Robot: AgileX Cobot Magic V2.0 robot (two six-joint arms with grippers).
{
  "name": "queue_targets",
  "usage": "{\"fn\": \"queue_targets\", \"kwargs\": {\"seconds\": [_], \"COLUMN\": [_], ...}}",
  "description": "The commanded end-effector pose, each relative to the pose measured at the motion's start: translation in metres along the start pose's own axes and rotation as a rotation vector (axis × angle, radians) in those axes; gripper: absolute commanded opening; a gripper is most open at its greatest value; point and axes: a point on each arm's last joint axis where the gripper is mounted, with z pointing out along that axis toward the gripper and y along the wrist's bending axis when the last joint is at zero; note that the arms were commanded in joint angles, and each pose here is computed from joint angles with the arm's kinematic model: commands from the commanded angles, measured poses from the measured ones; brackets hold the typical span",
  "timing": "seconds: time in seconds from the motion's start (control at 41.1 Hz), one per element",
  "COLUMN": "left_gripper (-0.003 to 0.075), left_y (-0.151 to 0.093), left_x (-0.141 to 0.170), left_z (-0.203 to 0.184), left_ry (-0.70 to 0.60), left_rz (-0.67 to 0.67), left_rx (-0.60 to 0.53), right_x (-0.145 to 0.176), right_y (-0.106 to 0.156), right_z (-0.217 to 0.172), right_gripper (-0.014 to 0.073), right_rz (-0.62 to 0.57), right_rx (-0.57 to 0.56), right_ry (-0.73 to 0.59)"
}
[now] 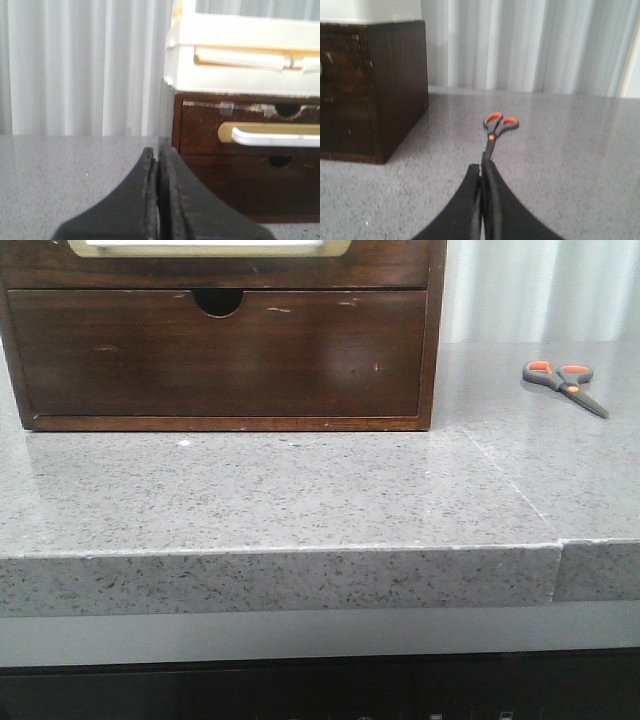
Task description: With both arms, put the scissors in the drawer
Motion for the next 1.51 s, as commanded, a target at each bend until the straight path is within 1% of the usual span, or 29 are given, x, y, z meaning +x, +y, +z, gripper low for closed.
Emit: {"fn": "queue_targets", "kwargs": {"seconds": [0.0,0.219,0.341,0.414,0.487,0.608,0.827,1.022,1.192,1.241,1.314,1.338,1.362,1.435,1.46,1.484], "left_gripper": [-0.0020,-0.0020,-0.0020,-0.0020,-0.0020,-0.0020,-0.0020,-0.0020,-0.0020,-0.0015,0.0039,0.0078,0.0114,0.0260,0.0323,0.0369], "left_y": [-0.001,-0.002,-0.003,-0.003,-0.003,-0.003,-0.002,-0.002,-0.001,-0.001,-0.001,-0.001,-0.001,-0.001,-0.001,-0.001], "left_x": [-0.034,-0.074,-0.090,-0.092,-0.087,-0.075,-0.062,-0.057,-0.053,-0.051,-0.050,-0.050,-0.049,-0.048,-0.048,-0.047], "left_z": [0.004,0.026,0.041,0.051,0.061,0.075,0.089,0.096,0.103,0.104,0.106,0.107,0.107,0.109,0.110,0.110], "left_ry": [-0.057,-0.025,0.055,0.118,0.180,0.283,0.389,0.423,0.451,0.458,0.466,0.469,0.472,0.478,0.481,0.482], "left_rz": [-0.001,-0.001,0.000,-0.001,-0.002,-0.005,-0.009,-0.011,-0.012,-0.012,-0.013,-0.013,-0.013,-0.021,-0.022,-0.024], "left_rx": [-0.004,0.000,0.009,0.014,0.015,0.018,0.020,0.019,0.019,0.018,0.018,0.018,0.018,0.020,0.020,0.020], "right_x": [-0.036,-0.078,-0.095,-0.100,-0.099,-0.091,-0.076,-0.062,-0.054,-0.053,-0.053,-0.053,-0.053,-0.053,-0.053,-0.053], "right_y": [0.000,0.000,0.001,0.001,0.000,0.000,-0.001,-0.002,-0.003,-0.004,-0.005,-0.005,-0.005,-0.005,-0.005,-0.005], "right_z": [0.001,0.017,0.033,0.041,0.054,0.072,0.097,0.116,0.126,0.128,0.128,0.128,0.128,0.128,0.128,0.128], "right_gripper": [-0.0067,-0.0067,-0.0067,-0.0067,-0.0067,-0.0067,-0.0067,-0.0067,-0.0060,-0.0031,0.0090,0.0136,0.0202,0.0375,0.0433,0.0471], "right_rz": [0.000,-0.001,-0.001,-0.003,-0.008,-0.008,-0.004,-0.007,-0.029,-0.038,-0.056,-0.061,-0.068,-0.068,-0.068,-0.068], "right_rx": [0.006,0.002,-0.005,-0.007,-0.007,-0.006,-0.007,-0.006,0.000,0.002,0.007,0.008,0.010,0.010,0.010,0.010], "right_ry": [-0.075,-0.019,0.088,0.155,0.227,0.302,0.424,0.513,0.558,0.565,0.567,0.567,0.567,0.567,0.567,0.565]}}
